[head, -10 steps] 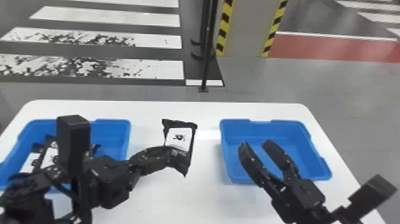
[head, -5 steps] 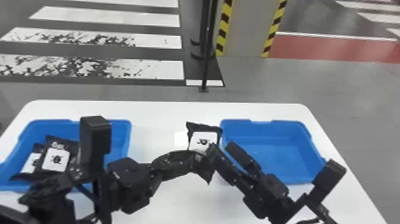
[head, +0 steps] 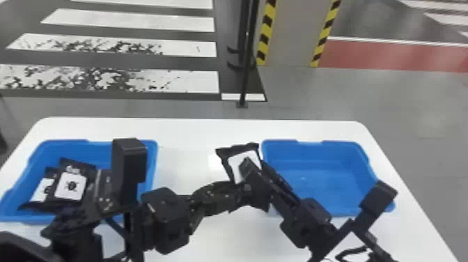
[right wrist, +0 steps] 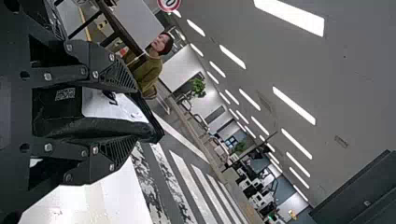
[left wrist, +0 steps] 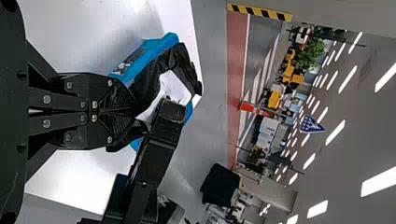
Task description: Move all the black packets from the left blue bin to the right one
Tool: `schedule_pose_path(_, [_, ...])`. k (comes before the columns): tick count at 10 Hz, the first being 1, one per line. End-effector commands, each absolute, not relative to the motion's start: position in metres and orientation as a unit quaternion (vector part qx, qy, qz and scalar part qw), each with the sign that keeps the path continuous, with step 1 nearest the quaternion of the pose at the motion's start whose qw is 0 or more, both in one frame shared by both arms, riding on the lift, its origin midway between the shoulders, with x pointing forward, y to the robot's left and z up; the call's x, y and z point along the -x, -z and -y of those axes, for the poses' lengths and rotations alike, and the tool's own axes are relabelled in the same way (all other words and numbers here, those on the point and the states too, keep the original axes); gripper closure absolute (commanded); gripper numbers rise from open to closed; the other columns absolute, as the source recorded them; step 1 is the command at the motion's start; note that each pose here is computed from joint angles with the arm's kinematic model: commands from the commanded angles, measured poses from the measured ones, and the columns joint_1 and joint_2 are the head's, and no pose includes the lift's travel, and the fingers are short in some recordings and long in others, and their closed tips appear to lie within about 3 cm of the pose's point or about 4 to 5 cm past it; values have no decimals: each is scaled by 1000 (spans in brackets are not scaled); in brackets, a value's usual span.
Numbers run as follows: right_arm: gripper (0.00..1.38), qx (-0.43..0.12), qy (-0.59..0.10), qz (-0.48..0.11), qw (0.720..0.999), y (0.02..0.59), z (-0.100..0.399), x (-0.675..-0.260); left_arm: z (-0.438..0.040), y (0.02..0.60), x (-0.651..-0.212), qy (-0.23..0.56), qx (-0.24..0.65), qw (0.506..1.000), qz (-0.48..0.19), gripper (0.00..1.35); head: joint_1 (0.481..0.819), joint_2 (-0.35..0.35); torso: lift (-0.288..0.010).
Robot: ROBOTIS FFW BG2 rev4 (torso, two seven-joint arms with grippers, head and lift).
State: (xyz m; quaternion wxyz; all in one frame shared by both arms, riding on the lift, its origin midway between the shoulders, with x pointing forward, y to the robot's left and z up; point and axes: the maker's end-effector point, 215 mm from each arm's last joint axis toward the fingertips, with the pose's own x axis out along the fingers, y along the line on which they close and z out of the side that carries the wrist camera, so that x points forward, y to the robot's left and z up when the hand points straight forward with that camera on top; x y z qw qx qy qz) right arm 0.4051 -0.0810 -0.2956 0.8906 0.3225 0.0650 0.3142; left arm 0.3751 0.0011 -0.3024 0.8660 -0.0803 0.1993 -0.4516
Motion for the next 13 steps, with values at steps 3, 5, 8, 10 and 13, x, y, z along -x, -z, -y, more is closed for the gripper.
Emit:
schedule_pose_path(3, [1276,-322,-313,-71,890,301,81,-405,-3,301,-376,450,81,868,-196,1211,695,-114,-140])
schedule_pose_path(5, [1277,-318,-304,-62,896,300,90,-412,-13,315,-373,433,96,870,-215,542,695,-113,-140])
schedule_pose_path(8, [1277,-238,-246,-76,936,345,155,-454,-27,324,-368,418,104,875,-222,119,695,-127,-140])
schedule_pose_path(10, [1276,-153,-175,-100,967,387,236,-493,-48,321,-376,392,102,889,-211,127,695,-183,-140])
schedule_pose_path(13, [1274,-83,-107,-119,984,406,314,-522,-75,330,-375,360,104,901,-220,127,695,-266,-140])
